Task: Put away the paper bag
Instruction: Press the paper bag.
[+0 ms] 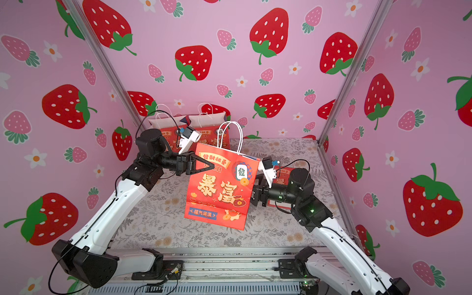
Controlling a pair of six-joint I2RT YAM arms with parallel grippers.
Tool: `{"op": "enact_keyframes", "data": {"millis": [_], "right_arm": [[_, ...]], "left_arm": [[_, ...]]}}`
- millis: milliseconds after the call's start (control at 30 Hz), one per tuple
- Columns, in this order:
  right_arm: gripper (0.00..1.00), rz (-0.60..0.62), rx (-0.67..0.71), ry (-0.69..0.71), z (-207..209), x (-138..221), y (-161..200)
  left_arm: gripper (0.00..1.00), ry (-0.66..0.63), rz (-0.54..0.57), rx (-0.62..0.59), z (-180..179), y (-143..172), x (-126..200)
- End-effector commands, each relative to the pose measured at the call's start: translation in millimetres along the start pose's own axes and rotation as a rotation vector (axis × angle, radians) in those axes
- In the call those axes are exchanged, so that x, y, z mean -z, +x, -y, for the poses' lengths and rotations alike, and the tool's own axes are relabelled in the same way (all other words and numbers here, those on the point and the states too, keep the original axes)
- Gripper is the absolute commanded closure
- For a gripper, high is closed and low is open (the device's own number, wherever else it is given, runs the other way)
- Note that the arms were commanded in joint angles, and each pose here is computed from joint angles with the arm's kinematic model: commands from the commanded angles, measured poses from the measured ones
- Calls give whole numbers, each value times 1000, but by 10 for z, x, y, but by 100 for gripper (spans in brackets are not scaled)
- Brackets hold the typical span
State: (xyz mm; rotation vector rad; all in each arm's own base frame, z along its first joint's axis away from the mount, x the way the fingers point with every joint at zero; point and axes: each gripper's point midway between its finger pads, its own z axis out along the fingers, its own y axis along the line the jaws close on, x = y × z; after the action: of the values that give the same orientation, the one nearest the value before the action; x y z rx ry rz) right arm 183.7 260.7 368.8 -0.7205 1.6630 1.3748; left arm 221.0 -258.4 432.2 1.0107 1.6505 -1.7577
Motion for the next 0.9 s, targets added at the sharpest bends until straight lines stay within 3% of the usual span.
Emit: {"op": "enact_keyframes", "data": {"millis": [0, 233, 467, 633, 867], "right_arm": [[32, 77, 62, 0, -115, 67, -313], [32, 114, 53, 4, -161, 188, -526], [18, 120, 15, -35, -286, 403, -557], [1, 95, -12, -159, -495, 467, -583], [1, 67, -14, -294, -731, 496, -618]], "left_arm": [[100, 40, -37, 5, 67, 139, -52], [100, 38, -39, 6, 78, 191, -48], [100, 11, -20, -14, 94, 143, 6], [100, 9, -11, -27, 112, 83, 10], [100, 15, 2, -68, 245, 17, 21]]}}
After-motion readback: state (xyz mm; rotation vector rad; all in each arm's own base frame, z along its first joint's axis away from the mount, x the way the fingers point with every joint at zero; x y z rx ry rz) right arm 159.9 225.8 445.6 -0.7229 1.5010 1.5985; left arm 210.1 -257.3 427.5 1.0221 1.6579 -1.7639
